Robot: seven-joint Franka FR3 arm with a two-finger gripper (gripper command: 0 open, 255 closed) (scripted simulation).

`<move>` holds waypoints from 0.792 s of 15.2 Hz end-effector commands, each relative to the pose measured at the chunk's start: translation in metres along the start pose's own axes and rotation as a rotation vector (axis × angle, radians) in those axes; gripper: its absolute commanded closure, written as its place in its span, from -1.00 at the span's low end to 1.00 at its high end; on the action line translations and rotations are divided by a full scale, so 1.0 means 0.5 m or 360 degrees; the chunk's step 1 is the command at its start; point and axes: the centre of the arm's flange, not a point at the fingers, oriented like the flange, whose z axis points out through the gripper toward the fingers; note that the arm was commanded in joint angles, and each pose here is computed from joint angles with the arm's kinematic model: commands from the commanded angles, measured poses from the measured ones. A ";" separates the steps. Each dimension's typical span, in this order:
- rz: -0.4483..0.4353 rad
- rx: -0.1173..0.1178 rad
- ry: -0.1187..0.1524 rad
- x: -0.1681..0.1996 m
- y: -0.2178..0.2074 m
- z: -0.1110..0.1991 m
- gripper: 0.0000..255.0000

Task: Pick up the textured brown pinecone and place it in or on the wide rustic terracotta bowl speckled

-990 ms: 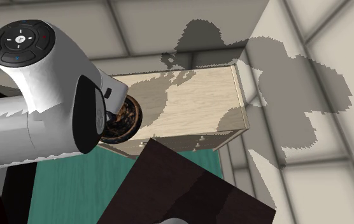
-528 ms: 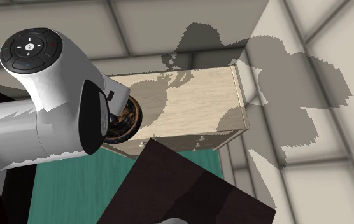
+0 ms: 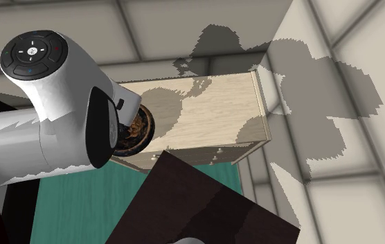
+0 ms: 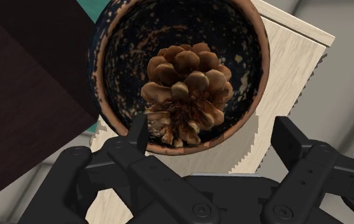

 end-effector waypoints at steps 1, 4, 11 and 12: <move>0.0000 0.0000 0.0000 0.000 0.000 -0.027 -1.00; 0.0000 0.0000 0.0000 0.000 0.000 -0.100 -1.00; 0.0000 0.0000 0.0000 0.000 0.000 -0.100 -1.00; 0.0000 0.0000 0.0000 0.000 0.000 -0.100 -1.00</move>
